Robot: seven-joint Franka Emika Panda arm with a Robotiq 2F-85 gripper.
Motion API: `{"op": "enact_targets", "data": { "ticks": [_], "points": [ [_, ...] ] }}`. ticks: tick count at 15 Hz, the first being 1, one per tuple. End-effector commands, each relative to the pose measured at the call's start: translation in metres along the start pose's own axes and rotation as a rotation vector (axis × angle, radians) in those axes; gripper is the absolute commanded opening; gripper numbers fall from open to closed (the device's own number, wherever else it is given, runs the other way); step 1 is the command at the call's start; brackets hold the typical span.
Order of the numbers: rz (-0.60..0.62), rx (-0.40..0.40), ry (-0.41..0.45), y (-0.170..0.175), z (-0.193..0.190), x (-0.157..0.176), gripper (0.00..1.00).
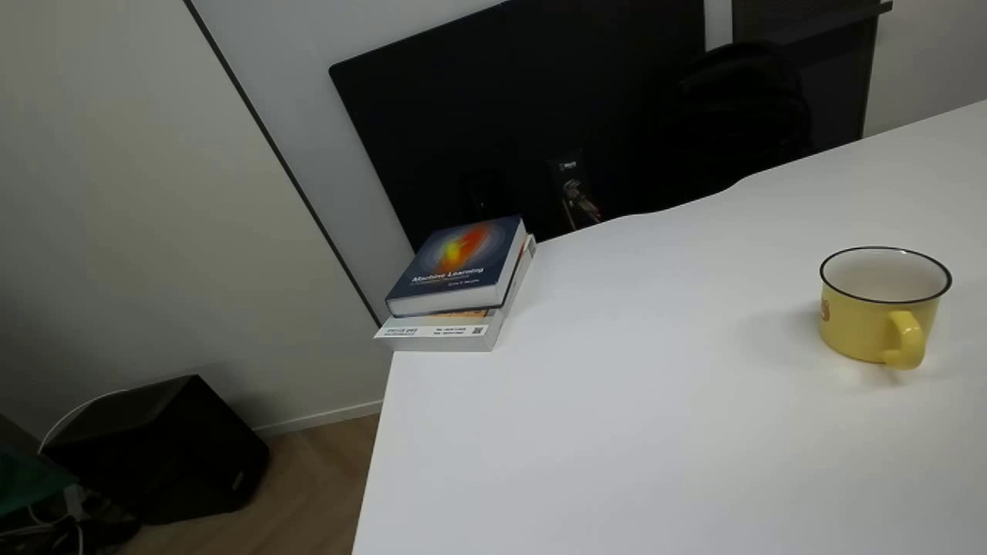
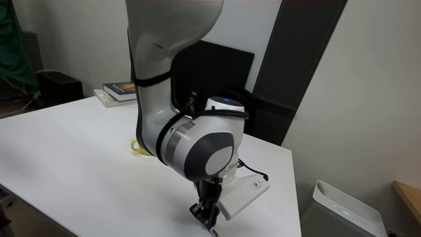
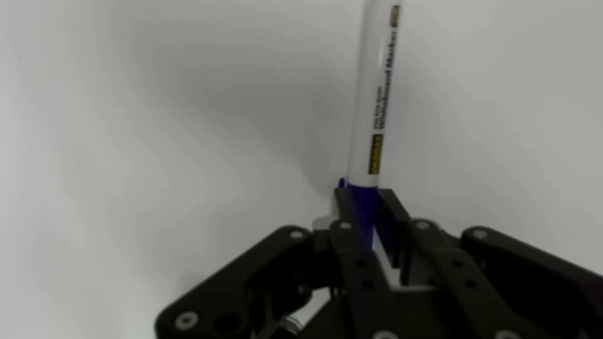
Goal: Put the marker into the cup, put it back on the table then back into the cup again.
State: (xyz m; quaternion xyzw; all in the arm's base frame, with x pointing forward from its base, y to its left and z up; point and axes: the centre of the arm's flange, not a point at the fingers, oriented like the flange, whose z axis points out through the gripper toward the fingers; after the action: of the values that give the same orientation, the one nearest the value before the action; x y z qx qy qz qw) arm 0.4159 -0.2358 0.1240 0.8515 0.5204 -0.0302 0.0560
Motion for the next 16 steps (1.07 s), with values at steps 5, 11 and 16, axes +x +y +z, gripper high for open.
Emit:
{"op": "enact_targets", "data": {
  "ticks": [5, 11, 16],
  "points": [
    [0.238, -0.014, -0.051, 0.035, -0.02, -0.009, 0.14],
    [0.224, -0.014, -0.038, 0.033, -0.019, -0.001, 0.61],
    [0.155, 0.008, 0.035, 0.029, -0.01, 0.015, 0.94]
  ]
}}
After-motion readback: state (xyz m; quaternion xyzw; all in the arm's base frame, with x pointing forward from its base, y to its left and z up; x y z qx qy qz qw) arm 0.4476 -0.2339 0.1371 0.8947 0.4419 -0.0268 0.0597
